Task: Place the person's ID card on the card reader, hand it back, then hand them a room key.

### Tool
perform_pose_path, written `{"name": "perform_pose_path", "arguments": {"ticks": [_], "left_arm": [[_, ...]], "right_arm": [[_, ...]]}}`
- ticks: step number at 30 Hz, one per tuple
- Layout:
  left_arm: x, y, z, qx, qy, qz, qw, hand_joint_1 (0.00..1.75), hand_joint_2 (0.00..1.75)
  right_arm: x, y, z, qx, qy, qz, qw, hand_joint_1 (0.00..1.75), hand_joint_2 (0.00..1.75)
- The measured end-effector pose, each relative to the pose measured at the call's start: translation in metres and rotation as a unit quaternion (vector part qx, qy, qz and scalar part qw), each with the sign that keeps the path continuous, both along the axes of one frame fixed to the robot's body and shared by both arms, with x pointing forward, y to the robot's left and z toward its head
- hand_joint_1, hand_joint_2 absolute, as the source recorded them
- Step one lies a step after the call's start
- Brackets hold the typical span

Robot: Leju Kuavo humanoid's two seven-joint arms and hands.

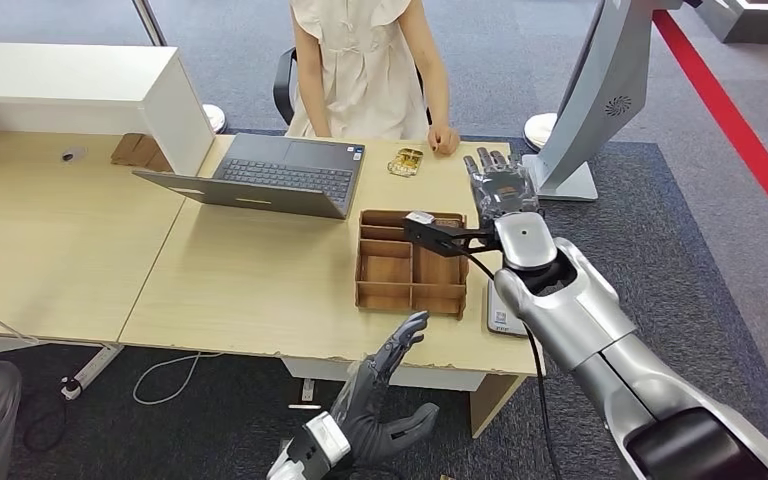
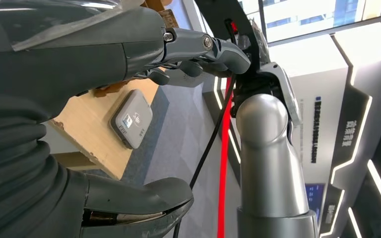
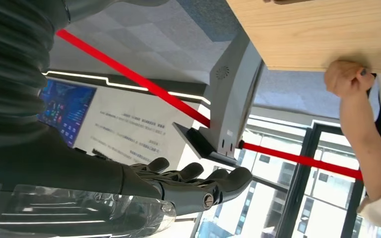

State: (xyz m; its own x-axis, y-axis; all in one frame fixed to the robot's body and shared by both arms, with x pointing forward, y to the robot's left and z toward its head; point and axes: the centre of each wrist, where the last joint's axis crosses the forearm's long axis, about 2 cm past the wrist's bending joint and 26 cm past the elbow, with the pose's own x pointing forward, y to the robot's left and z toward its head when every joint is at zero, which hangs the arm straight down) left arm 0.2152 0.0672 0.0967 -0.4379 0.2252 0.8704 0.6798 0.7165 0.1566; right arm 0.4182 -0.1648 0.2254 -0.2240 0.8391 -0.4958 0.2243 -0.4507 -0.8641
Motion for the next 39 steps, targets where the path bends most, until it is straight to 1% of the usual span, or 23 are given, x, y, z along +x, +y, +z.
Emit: {"name": "perform_pose_path", "arguments": {"ticks": [4, 9, 23, 33, 39], "left_arm": [[0.000, -0.001, -0.001, 0.001, 0.001, -0.002, 1.000, 0.00, 1.75], [-0.001, -0.002, -0.001, 0.001, 0.004, -0.003, 1.000, 0.00, 1.75], [-0.002, -0.002, -0.002, 0.001, 0.006, -0.010, 1.000, 0.00, 1.75], [-0.002, -0.002, -0.002, 0.001, 0.006, -0.010, 1.000, 0.00, 1.75], [-0.002, -0.002, -0.002, 0.003, 0.002, -0.013, 1.000, 0.00, 1.75]], "right_arm": [[0.002, 0.007, 0.003, 0.004, -0.002, 0.008, 1.000, 0.00, 1.75], [0.004, 0.007, 0.002, 0.012, 0.005, 0.009, 1.000, 0.00, 1.75], [0.006, 0.006, -0.010, 0.059, 0.083, 0.046, 0.994, 0.00, 1.75], [0.007, -0.001, -0.019, 0.063, 0.097, 0.038, 0.993, 0.00, 1.75], [0.007, -0.007, -0.023, 0.066, 0.096, 0.016, 0.993, 0.00, 1.75]]}}
